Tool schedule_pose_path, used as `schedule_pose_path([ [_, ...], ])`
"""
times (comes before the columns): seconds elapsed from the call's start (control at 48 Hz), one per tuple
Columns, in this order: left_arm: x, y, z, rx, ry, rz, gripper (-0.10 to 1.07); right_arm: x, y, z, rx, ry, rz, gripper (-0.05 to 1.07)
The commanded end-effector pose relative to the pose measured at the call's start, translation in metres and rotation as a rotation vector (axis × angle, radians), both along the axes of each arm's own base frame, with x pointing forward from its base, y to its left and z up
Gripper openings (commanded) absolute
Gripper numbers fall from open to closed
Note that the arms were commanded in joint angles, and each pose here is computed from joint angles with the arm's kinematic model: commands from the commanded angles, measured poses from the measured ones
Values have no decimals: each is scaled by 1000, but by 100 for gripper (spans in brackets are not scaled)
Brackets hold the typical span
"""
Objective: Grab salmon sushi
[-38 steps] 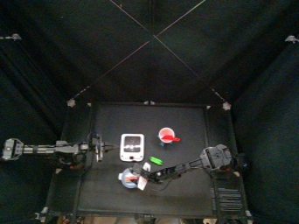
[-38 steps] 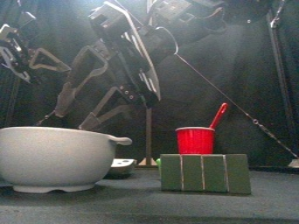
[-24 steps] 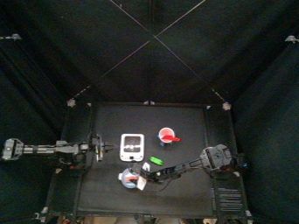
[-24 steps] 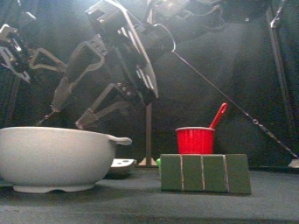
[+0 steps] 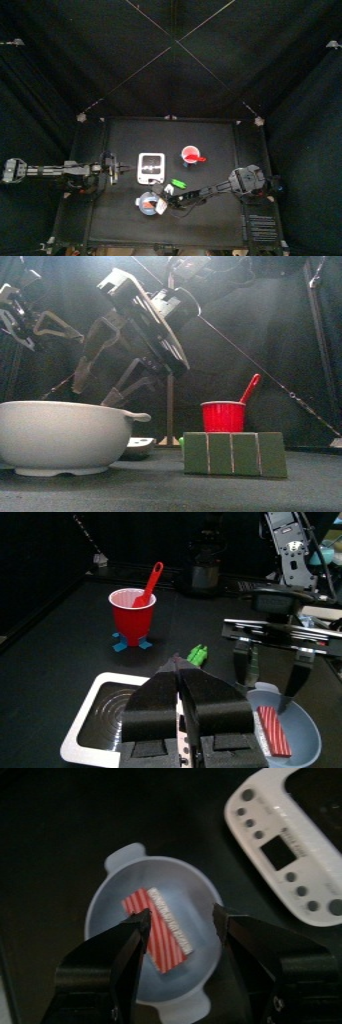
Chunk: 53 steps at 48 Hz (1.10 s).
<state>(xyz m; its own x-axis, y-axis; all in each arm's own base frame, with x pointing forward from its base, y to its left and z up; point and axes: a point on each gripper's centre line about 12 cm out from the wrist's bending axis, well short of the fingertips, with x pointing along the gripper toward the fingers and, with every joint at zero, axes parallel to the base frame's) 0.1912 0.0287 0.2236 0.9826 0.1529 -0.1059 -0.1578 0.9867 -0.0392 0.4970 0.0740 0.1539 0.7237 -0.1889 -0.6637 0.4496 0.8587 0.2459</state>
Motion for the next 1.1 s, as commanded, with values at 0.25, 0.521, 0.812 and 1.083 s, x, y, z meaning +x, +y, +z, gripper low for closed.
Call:
schedule_pose_path([
  [0.25,2,1,5,3,-18,4,32,8,-9,53,-2,-20,-39,87],
  [0.521,2,1,5,3,-18,4,32,15,-8,55,-36,67,90,86],
  [0.812,2,1,5,3,-18,4,32,18,0,37,-50,141,230,86],
  [1.083,2,1,5,3,-18,4,32,26,7,33,-109,149,317,86],
])
